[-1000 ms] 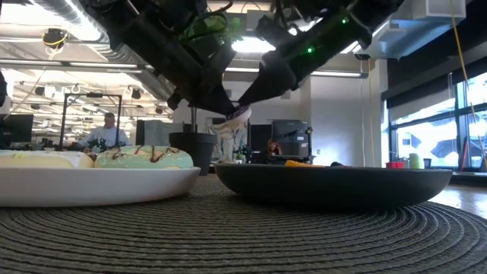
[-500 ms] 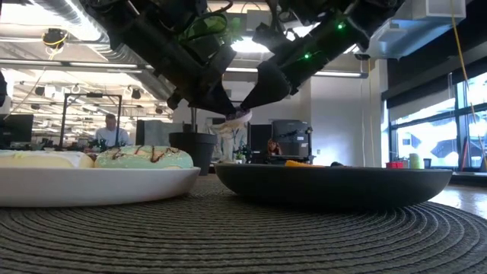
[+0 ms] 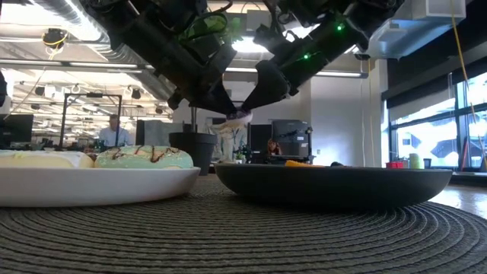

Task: Pick & Place donuts
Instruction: Put the small blue donut on the black plate

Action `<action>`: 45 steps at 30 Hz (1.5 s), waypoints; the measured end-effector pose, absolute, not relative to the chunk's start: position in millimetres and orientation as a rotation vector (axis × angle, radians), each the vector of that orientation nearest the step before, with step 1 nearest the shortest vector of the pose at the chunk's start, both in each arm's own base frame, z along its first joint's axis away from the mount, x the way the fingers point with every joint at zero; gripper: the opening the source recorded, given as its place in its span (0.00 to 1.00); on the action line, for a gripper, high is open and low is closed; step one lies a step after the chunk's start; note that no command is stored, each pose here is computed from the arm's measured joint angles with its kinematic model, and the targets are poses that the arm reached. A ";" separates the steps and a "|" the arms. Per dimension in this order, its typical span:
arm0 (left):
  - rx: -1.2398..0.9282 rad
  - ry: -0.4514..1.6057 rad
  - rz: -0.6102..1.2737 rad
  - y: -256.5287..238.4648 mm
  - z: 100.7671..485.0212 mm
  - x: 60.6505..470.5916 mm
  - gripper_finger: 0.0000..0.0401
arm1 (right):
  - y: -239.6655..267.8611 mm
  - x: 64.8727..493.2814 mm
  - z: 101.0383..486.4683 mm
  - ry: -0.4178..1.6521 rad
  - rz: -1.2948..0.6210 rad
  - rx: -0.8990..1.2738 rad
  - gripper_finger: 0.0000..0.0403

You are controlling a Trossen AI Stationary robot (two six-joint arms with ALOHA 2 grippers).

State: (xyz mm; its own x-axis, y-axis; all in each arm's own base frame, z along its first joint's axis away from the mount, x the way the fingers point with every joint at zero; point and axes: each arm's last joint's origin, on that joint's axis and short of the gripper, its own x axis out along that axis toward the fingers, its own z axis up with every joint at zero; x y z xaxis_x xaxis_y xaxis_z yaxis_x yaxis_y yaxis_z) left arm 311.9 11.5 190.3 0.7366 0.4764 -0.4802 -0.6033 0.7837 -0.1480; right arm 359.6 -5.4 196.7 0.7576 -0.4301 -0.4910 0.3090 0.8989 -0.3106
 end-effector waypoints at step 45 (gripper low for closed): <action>-0.233 0.422 0.542 -0.2 209.9 303.3 0.33 | -6.7 343.9 202.7 0.700 -0.318 -0.136 0.01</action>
